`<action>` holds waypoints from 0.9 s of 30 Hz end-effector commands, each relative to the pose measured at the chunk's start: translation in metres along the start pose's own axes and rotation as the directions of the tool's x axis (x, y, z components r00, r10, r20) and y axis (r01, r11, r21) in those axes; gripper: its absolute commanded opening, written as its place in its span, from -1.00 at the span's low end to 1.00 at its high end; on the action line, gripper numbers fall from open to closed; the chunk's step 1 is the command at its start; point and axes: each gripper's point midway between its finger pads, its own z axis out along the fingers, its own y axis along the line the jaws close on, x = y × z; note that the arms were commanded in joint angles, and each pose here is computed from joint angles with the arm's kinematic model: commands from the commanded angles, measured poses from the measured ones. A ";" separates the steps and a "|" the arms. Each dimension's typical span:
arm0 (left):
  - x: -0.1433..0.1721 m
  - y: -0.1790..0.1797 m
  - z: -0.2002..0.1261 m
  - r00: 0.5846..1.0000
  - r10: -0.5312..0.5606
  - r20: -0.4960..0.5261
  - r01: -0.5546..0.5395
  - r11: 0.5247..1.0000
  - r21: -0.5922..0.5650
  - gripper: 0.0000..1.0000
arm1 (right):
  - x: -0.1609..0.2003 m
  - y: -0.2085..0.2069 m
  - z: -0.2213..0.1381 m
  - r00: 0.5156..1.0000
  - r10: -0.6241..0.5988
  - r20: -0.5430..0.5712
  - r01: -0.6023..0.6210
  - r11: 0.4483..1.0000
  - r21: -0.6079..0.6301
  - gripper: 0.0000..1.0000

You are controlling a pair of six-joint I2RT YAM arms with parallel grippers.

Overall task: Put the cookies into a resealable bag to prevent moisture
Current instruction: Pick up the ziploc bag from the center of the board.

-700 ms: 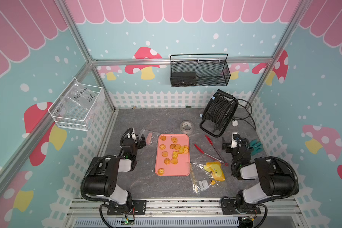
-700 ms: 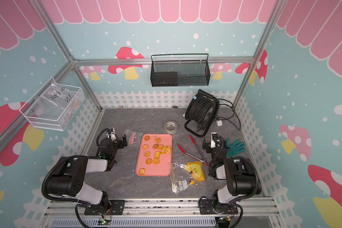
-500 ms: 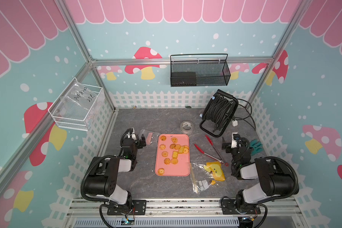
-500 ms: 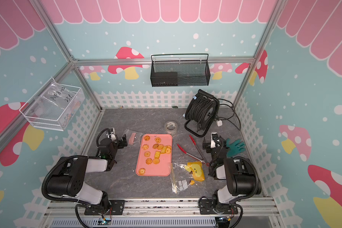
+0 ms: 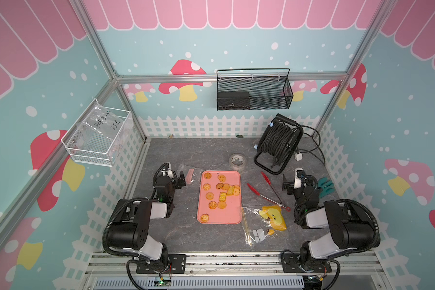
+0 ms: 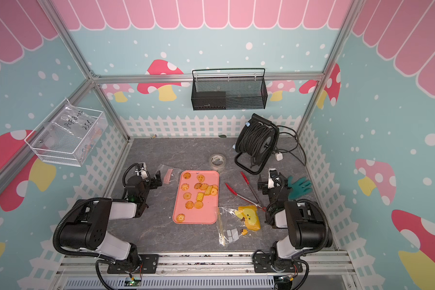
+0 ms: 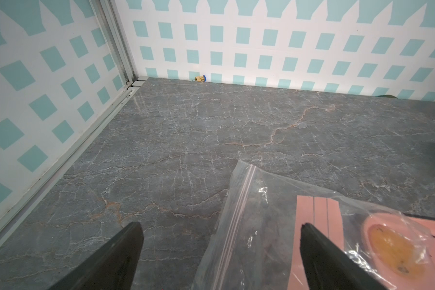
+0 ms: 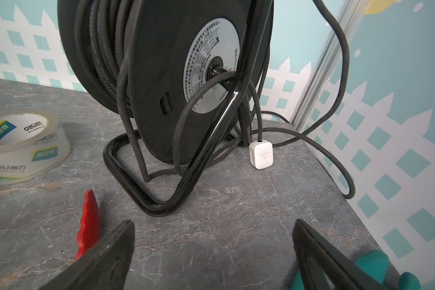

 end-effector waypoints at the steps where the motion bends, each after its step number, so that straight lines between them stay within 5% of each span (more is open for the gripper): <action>1: -0.022 -0.002 -0.006 0.998 0.018 0.058 -0.018 1.000 -0.007 0.99 | -0.022 -0.002 0.001 0.999 -0.012 0.039 0.012 1.000 -0.007 0.99; 8: -0.082 -0.008 -0.036 0.999 0.024 -0.049 -0.024 1.000 -0.001 0.99 | -0.080 0.014 -0.018 0.992 -0.017 0.128 0.035 0.990 -0.138 0.99; 14: -0.098 -0.015 -0.056 0.964 0.023 -0.265 -0.019 1.000 0.019 0.99 | -0.111 0.043 -0.031 0.996 0.000 0.085 0.029 0.939 -0.341 0.99; 20: -0.071 -0.013 -0.051 0.846 0.096 -0.524 -0.080 0.995 0.054 1.00 | -0.121 0.082 -0.045 0.997 -0.009 -0.081 -0.037 0.836 -0.547 0.98; 24: -0.053 -0.003 -0.033 0.770 0.028 -0.637 0.052 0.993 0.105 0.99 | -0.119 0.109 -0.056 0.965 -0.060 -0.256 -0.124 0.755 -0.644 0.94; 27: -0.040 0.007 -0.017 0.722 0.066 -0.689 0.039 0.990 0.135 0.97 | -0.120 0.128 -0.067 0.951 -0.084 -0.299 -0.157 0.703 -0.694 0.92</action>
